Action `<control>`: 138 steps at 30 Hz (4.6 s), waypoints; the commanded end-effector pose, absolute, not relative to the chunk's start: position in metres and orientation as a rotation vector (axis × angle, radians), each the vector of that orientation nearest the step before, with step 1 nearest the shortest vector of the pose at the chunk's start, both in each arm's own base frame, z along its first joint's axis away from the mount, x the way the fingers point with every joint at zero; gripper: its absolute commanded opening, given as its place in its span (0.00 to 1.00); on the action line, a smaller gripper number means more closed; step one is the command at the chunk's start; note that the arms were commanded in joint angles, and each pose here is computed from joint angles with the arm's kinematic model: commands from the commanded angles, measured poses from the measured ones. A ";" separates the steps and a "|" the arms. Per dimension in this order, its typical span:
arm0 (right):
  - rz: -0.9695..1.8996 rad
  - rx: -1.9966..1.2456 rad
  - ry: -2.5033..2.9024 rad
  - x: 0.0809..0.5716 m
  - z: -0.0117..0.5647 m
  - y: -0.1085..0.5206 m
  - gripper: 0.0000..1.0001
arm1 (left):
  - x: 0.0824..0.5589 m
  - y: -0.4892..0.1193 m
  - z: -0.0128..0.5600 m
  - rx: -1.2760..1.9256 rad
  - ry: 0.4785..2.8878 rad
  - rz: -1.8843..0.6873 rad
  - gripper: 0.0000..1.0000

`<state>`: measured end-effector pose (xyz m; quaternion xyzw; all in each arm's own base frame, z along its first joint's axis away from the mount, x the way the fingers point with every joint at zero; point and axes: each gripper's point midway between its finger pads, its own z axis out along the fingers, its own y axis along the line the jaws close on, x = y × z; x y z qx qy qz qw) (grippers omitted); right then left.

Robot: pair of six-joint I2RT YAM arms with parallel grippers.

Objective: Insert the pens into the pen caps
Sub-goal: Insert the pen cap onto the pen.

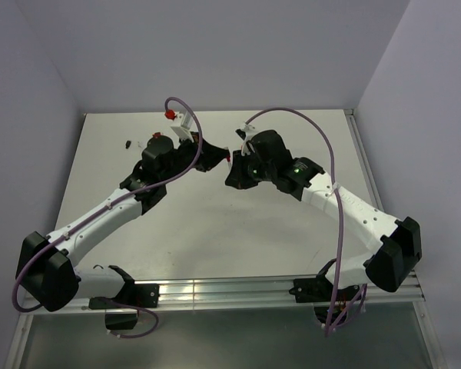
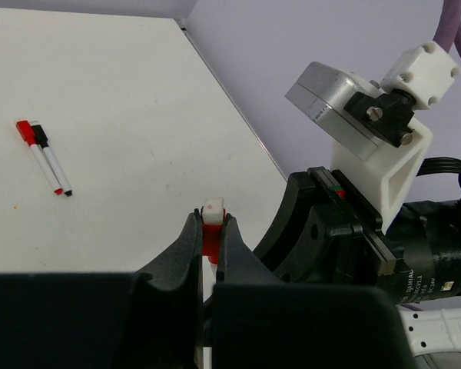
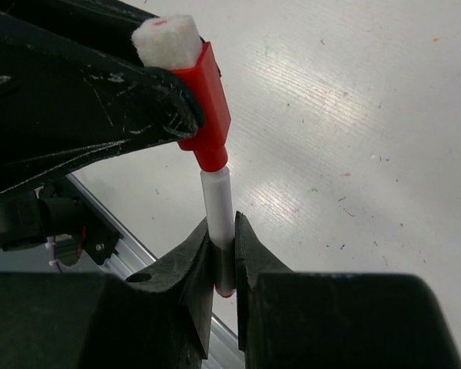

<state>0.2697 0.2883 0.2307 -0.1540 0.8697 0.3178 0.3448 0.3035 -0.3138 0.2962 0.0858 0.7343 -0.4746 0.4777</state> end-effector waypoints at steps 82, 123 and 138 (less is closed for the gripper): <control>0.964 -0.078 1.088 0.311 0.560 0.237 0.00 | 0.125 -0.333 0.164 0.587 2.554 -1.277 0.00; 0.956 -0.437 1.076 0.274 0.535 0.267 0.00 | 0.149 -0.311 0.243 0.548 2.294 -1.132 0.17; 0.917 -0.507 1.138 0.274 0.515 0.282 0.00 | 0.175 -0.287 0.254 0.388 2.261 -0.937 0.27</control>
